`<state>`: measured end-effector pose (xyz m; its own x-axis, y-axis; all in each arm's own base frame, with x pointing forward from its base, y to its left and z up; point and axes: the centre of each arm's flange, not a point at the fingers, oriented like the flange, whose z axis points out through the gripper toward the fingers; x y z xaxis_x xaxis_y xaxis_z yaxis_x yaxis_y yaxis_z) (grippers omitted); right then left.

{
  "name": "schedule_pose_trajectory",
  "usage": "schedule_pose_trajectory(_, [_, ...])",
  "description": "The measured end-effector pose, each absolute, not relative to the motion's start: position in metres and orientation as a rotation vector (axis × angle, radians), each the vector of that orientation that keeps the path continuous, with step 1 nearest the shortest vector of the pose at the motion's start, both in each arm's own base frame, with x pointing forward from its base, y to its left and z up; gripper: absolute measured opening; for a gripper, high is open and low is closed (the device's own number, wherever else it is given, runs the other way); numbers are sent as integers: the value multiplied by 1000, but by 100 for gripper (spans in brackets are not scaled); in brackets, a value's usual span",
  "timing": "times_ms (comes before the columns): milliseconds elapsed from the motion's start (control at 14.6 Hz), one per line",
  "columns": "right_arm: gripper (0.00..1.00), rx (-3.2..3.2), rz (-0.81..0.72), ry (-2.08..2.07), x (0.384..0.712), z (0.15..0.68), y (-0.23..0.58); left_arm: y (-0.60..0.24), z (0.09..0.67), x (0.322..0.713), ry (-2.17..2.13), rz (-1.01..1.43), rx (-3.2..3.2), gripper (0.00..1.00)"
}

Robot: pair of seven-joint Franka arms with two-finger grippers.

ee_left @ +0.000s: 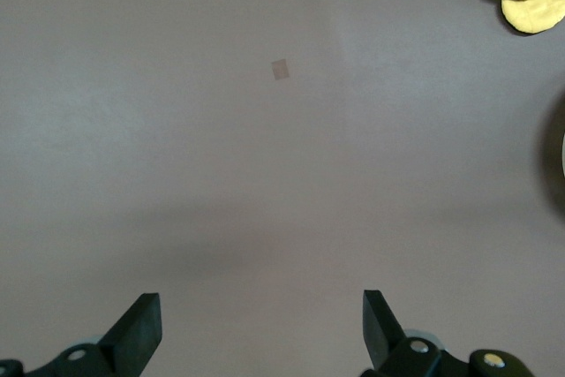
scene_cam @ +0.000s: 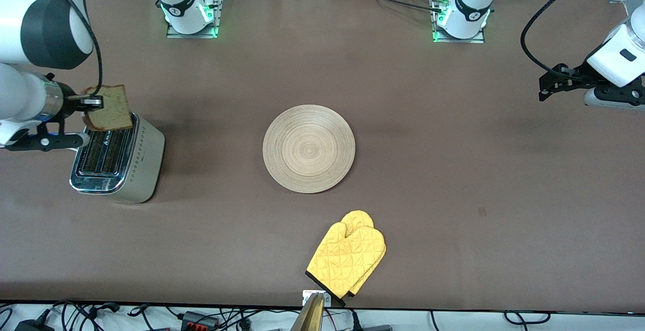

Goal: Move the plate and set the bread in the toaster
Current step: 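Lower the bread into the toaster slot with the right gripper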

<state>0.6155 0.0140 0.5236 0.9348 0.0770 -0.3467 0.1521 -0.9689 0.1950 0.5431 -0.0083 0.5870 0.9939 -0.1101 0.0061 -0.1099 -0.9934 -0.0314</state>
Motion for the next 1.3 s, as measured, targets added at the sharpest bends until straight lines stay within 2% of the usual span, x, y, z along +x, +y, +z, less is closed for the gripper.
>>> schedule_pose_trajectory(205, [8, 2882, -461, 212, 634, 511, -14, -8, 587, 543, 171, -11, -3106, 100])
schedule_pose_trajectory(615, [8, 2882, -365, 247, 652, 498, -8, -8, 587, 543, 169, -8, -3106, 100])
schedule_pose_trajectory(1299, [8, 2808, -365, 277, 665, 475, -13, -8, 587, 543, 168, -5, -3106, 100])
